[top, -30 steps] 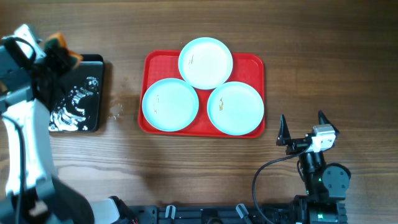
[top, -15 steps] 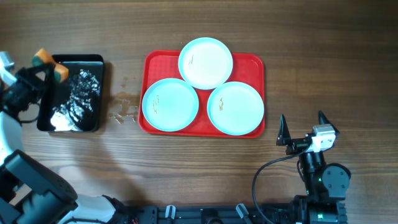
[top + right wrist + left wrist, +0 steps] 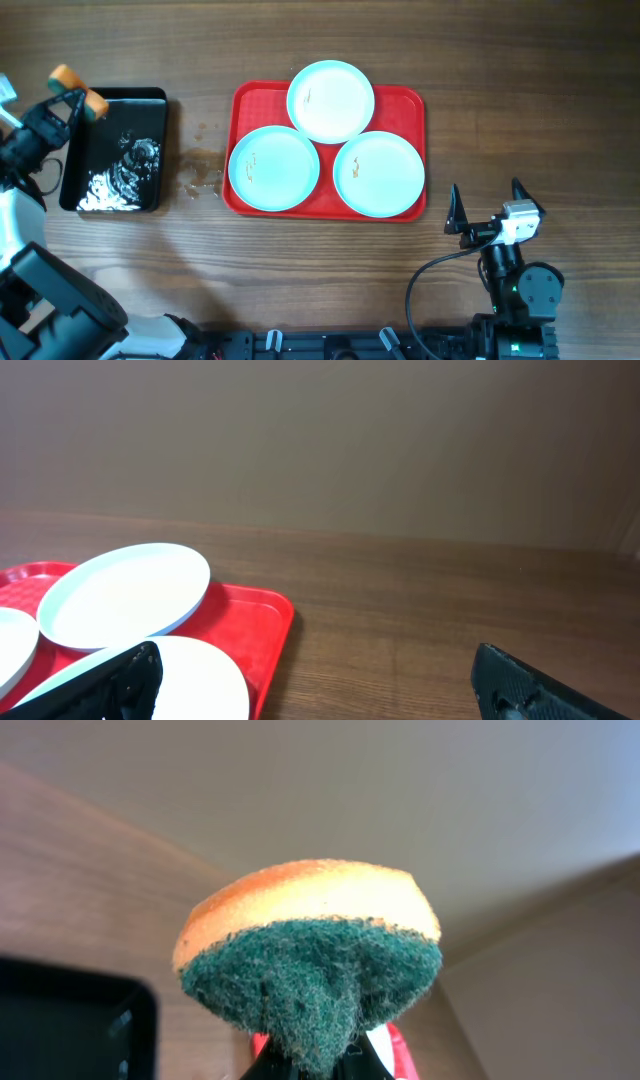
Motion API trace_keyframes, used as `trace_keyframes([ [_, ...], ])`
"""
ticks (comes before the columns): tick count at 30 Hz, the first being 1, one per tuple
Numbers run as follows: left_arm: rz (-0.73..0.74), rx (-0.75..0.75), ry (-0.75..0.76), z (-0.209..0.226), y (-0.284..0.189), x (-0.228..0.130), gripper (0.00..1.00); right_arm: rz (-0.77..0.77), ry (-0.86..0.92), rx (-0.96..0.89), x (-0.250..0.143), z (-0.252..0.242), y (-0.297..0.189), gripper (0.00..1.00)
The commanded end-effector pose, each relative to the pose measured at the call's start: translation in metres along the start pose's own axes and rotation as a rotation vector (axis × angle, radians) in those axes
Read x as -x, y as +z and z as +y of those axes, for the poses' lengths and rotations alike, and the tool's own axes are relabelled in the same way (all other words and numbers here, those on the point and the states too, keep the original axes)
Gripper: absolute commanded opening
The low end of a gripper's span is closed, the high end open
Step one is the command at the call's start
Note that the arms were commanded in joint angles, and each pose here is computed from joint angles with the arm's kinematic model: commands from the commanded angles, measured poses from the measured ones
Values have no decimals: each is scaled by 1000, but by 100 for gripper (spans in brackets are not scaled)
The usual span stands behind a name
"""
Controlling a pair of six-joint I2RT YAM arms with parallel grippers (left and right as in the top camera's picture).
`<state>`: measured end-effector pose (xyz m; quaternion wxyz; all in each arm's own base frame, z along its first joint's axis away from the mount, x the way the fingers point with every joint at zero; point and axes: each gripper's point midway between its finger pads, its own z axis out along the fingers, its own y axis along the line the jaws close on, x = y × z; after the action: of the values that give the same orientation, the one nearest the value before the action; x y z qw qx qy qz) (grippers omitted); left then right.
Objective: Clean dirty plates on tray and stack at the side
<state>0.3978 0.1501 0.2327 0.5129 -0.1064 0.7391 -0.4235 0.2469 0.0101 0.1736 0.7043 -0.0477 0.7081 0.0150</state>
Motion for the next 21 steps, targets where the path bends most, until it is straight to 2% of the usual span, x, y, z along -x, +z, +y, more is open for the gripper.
trace_keyframes([
  [1, -5, 8, -114, -9, -4, 4, 4, -6, -6, -6, 1, -1, 0, 100],
  [3, -7, 183, -159, 25, -6, -12, 4, -6, -6, -6, 1, -1, 0, 100],
  [6, 81, 675, -201, 103, -37, -58, 4, -6, -6, -6, 1, -1, 0, 100],
  [7, 104, 761, -193, 114, -47, -64, 4, -6, -6, -6, 1, -1, 0, 100],
  [8, 110, 782, -178, 116, -50, -65, 4, -6, -6, -6, 1, -1, 0, 100],
  [10, 74, 777, -186, 112, -51, -56, 4, -6, -6, -6, 1, -1, 0, 100],
  [12, 0, 685, -210, 91, -41, -37, 4, -6, -6, -6, 1, -1, 0, 100],
  [15, -79, 303, -154, 18, -12, 6, 4, -6, -6, -6, 1, -1, 0, 100],
  [17, -101, 143, -142, -17, -2, 24, 4, -6, -6, -6, 1, -1, 0, 100],
  [19, -77, 83, -109, -31, 3, 23, 6, -6, -6, -6, 1, -1, 0, 100],
  [21, -22, 112, -78, -21, 6, 4, 4, -6, -6, -6, 1, -1, 0, 100],
])
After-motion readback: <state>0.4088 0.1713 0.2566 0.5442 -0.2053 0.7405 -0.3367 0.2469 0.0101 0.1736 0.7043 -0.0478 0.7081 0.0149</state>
